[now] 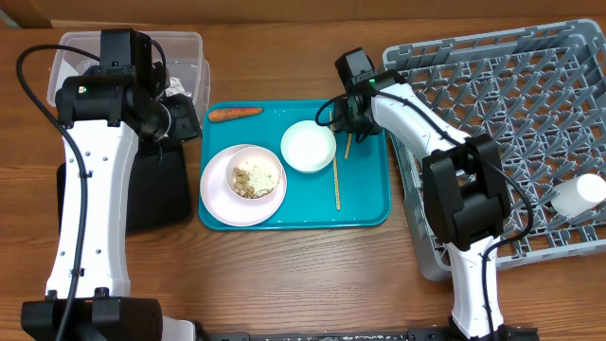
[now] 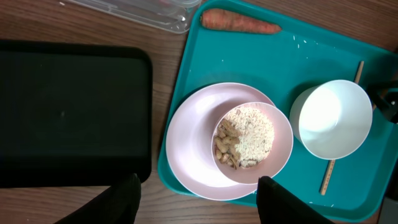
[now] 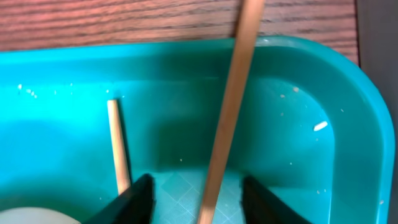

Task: Sort waste into correct bins and load items into the dishwasher
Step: 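Reach the right gripper to the teal tray and grasp a wooden chopstick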

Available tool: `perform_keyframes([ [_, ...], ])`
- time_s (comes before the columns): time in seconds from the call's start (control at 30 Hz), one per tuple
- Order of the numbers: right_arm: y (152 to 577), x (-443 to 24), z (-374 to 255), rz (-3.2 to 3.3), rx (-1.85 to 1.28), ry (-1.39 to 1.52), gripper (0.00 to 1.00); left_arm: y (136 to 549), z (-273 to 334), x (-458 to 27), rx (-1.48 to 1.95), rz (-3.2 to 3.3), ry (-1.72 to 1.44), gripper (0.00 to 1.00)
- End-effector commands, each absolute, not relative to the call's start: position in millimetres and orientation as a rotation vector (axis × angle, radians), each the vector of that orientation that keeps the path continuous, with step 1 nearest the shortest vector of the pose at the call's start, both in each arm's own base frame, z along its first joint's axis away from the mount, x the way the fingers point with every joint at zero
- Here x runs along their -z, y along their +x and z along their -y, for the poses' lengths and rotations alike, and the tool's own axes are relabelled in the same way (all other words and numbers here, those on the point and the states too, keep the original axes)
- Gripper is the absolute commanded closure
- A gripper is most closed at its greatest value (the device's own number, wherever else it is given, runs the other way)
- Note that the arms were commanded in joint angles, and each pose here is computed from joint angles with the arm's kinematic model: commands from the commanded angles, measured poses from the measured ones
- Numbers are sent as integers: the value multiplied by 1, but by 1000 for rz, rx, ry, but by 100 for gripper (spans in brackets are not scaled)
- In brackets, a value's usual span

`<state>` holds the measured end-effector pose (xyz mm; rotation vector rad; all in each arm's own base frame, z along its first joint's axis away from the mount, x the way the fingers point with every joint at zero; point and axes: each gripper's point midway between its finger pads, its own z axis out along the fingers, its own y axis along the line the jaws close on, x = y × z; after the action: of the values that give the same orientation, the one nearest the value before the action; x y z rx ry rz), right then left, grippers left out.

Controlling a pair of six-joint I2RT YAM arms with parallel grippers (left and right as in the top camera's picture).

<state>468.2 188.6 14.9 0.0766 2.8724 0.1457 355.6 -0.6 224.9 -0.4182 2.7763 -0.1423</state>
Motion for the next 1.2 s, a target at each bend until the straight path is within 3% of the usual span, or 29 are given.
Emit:
perform_keyframes([
  [0.0, 468, -9, -186, -2880, -126, 90, 60, 358, 2, -230, 136, -2759, -420, 37],
  [0.43, 461, -7, -183, -2909, -109, 91, 86, 358, 2, -230, 136, -2760, -420, 37],
  [0.7, 457, -6, -181, -2927, -98, 91, 96, 358, 2, -230, 136, -2761, -420, 36],
  [0.9, 450, -10, -178, -2952, -83, 92, 96, 358, 2, -230, 136, -2761, -420, 37],
  [1.03, 447, -40, -177, -2944, -86, 71, 96, 358, 2, -230, 136, -2760, -420, 37],
  [1.17, 437, -107, -177, -2899, -135, -26, 96, 358, 2, -230, 135, -2760, -419, 35],
])
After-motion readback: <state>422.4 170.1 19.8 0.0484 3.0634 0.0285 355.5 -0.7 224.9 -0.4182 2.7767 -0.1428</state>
